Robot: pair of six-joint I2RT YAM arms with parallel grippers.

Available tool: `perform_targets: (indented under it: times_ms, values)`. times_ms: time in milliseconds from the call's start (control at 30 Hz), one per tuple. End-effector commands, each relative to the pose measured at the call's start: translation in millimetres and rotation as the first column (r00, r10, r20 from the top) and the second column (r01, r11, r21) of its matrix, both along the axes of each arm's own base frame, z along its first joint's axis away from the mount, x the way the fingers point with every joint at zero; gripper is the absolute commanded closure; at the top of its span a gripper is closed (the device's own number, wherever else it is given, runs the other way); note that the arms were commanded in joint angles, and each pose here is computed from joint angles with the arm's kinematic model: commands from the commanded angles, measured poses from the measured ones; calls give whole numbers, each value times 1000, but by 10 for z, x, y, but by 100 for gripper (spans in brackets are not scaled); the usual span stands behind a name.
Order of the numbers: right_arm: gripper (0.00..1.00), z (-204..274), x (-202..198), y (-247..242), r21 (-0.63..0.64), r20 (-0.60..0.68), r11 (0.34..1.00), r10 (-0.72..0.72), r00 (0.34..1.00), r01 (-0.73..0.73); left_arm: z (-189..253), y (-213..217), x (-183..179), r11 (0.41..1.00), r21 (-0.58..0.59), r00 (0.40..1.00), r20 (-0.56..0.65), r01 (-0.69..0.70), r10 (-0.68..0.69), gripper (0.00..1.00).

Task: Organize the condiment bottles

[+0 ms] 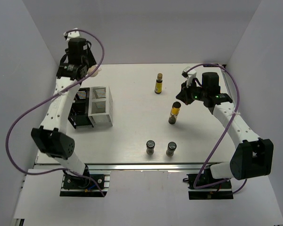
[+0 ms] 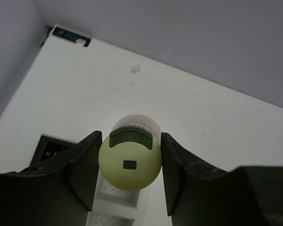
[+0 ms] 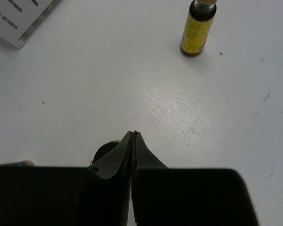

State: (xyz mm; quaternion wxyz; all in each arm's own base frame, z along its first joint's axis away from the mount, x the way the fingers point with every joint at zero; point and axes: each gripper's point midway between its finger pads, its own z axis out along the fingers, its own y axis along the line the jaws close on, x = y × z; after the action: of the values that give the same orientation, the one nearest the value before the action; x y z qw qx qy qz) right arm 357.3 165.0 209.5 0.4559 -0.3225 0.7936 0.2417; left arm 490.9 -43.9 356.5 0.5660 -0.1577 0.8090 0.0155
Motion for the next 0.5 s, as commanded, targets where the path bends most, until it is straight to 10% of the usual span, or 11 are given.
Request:
perform_targets:
  times_ms: [0,467]
  values:
    - [100,153,29,56,29,48,999,17,999,-18,-131,383,-469,992,25,990,-65,-123,124,100]
    - [100,144,34,52,15,36,1000,20,999,-21,-792,904,-642,979,7,966,-159,-205,204,100]
